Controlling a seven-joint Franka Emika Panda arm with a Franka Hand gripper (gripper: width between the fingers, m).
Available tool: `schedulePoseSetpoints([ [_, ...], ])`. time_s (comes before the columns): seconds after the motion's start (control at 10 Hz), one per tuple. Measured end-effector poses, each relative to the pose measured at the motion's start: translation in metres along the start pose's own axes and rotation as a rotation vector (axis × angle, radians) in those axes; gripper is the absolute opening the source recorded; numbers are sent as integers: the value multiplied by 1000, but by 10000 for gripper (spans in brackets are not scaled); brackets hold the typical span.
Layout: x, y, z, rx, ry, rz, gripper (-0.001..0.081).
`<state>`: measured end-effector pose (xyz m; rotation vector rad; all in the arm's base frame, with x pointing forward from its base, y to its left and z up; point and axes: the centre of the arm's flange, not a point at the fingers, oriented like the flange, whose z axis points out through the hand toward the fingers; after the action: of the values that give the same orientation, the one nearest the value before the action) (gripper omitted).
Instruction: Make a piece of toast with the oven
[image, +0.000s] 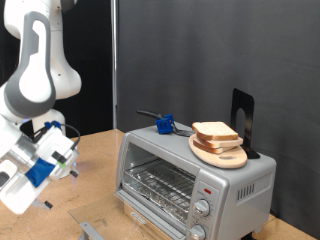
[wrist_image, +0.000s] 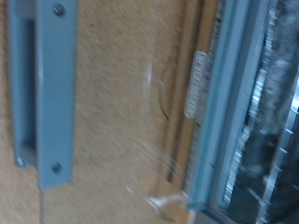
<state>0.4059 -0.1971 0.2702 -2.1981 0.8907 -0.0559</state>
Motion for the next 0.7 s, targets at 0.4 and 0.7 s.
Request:
schedulePoseSetpoints([
  [0.4, -16, -44, -36, 70, -5, -32, 800],
  [0.7, -24, -52, -39, 75, -12, -27, 800],
])
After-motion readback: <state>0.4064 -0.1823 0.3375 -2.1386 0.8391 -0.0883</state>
